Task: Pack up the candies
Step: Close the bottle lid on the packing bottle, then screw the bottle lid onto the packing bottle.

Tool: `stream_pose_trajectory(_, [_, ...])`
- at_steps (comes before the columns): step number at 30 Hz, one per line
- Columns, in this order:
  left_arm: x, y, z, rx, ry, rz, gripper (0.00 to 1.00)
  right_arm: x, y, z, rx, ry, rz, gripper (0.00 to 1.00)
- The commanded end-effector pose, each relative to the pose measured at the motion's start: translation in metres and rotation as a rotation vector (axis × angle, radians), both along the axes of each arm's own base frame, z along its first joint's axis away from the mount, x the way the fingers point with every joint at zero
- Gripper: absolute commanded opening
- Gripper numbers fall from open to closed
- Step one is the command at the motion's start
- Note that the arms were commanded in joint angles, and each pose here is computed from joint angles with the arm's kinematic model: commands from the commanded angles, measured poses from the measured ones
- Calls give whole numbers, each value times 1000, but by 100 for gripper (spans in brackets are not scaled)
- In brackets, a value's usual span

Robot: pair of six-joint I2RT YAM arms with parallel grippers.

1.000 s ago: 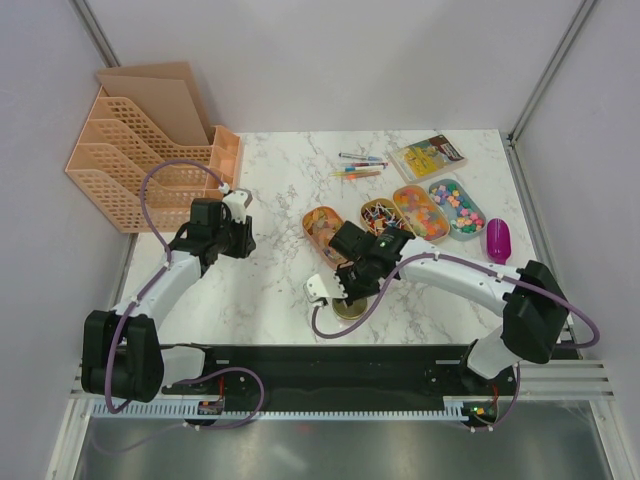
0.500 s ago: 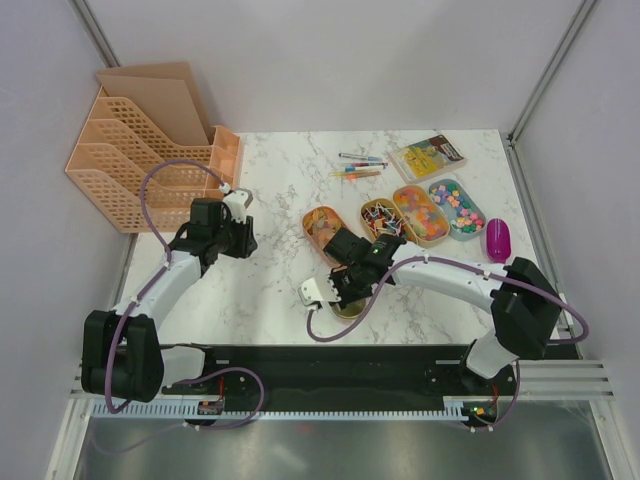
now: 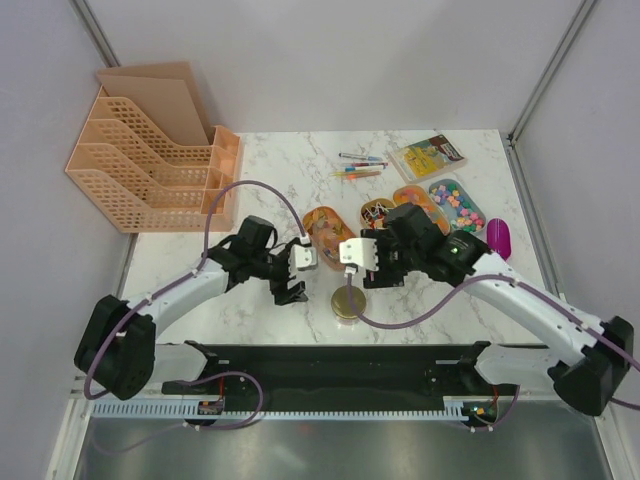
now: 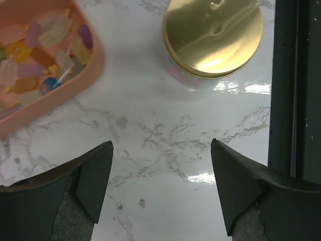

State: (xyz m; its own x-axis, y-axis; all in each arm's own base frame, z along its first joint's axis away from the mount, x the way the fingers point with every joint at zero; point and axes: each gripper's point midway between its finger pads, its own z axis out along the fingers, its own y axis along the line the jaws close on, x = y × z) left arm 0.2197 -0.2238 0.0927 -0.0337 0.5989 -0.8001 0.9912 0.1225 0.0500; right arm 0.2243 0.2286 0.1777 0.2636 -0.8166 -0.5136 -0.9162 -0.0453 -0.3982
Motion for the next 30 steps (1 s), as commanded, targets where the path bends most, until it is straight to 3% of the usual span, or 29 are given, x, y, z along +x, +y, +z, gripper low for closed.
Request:
stream_pose_trajectory(1, [-21, -17, -20, 0, -2, -190, 85, 11, -34, 7, 7, -59, -125, 75])
stream_pose_trajectory(5, [-33, -27, -40, 105, -9, -236, 85, 21, -64, 11, -7, -104, -225, 78])
stream_pose_trajectory(10, [-51, -50, -37, 126, 20, -278, 85, 22, -66, 13, 15, -89, -271, 78])
stream_pose_trajectory(17, [-52, -88, -51, 204, 103, -200, 83, 25, -63, 22, 35, -98, -278, 78])
stream_pose_trajectory(24, [-39, -114, -61, 151, 136, -107, 80, 20, -68, 26, 41, -124, -257, 78])
stream_pose_trajectory(30, [-20, -128, -69, 9, 73, 32, 82, 7, -78, 6, 39, -89, -231, 79])
